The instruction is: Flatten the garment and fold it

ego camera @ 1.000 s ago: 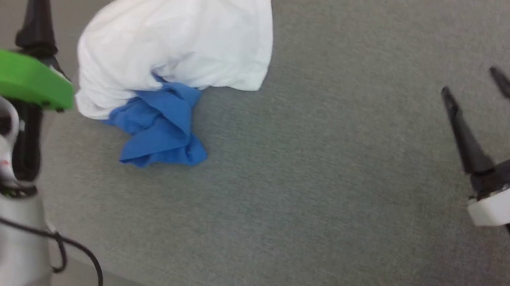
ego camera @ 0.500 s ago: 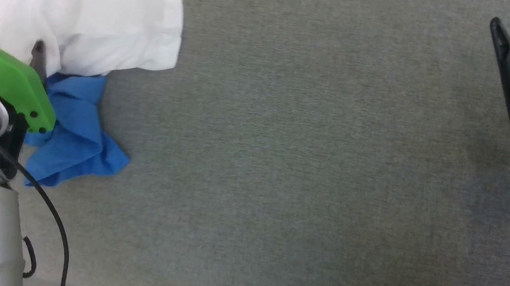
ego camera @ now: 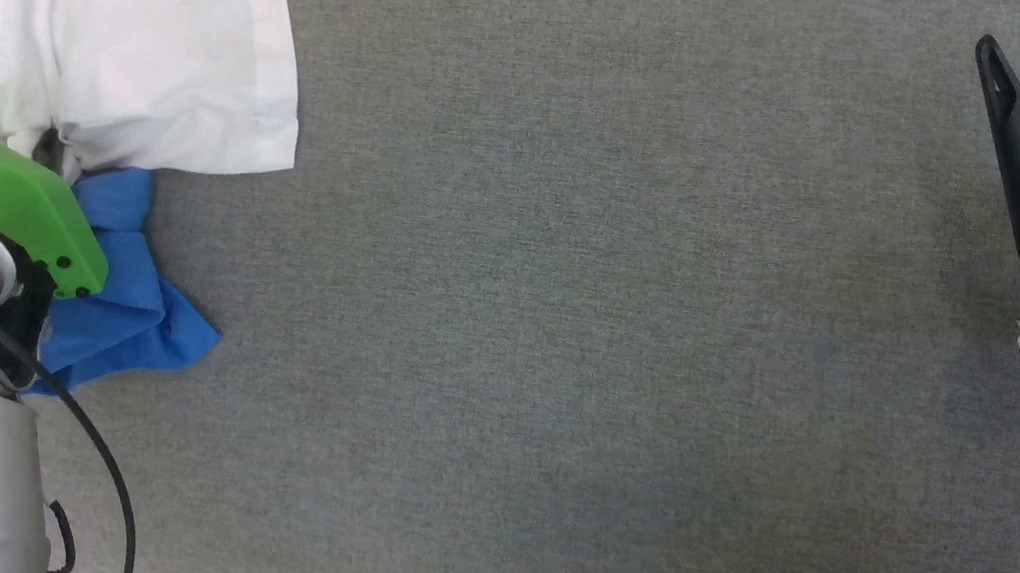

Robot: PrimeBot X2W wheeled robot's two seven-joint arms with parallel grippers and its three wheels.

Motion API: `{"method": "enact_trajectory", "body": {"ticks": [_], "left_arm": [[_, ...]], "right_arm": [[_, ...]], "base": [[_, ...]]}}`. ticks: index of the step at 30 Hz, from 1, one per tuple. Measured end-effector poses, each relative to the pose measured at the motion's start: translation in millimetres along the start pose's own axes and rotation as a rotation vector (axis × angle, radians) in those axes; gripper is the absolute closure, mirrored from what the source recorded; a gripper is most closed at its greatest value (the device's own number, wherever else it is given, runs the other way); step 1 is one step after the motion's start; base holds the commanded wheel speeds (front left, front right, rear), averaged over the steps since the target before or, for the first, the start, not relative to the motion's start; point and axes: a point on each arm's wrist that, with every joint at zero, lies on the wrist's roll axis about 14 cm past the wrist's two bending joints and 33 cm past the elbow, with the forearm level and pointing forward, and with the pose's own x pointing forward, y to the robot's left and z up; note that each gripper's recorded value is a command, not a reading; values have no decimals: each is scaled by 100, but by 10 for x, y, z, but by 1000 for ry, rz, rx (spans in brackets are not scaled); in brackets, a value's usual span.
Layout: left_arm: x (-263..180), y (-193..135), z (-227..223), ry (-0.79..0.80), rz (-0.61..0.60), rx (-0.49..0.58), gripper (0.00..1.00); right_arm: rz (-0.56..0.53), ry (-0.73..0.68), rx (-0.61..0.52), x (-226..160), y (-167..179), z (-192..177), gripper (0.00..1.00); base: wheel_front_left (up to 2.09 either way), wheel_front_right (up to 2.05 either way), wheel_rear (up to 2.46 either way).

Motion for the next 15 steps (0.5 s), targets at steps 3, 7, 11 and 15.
{"method": "enact_trajectory", "body": {"ticks": [3, 7, 11, 15], "left_arm": [[-68, 63, 137, -74, 0, -40, 100], [-224, 192, 471, -204, 10, -67, 100], [-460, 363, 881, -343, 31, -70, 100], [-793, 476, 1335, -493, 39, -65, 100]], "right_arm": [[-2, -10, 5, -5, 15, 60, 0], [-13, -41, 15, -24, 42, 188, 0], [-34, -76, 25, -62, 51, 333, 0], [-68, -112, 33, -127, 33, 494, 0]], "base": [[0, 0, 0], [0, 0, 0], [0, 0, 0], [0, 0, 0]]}}
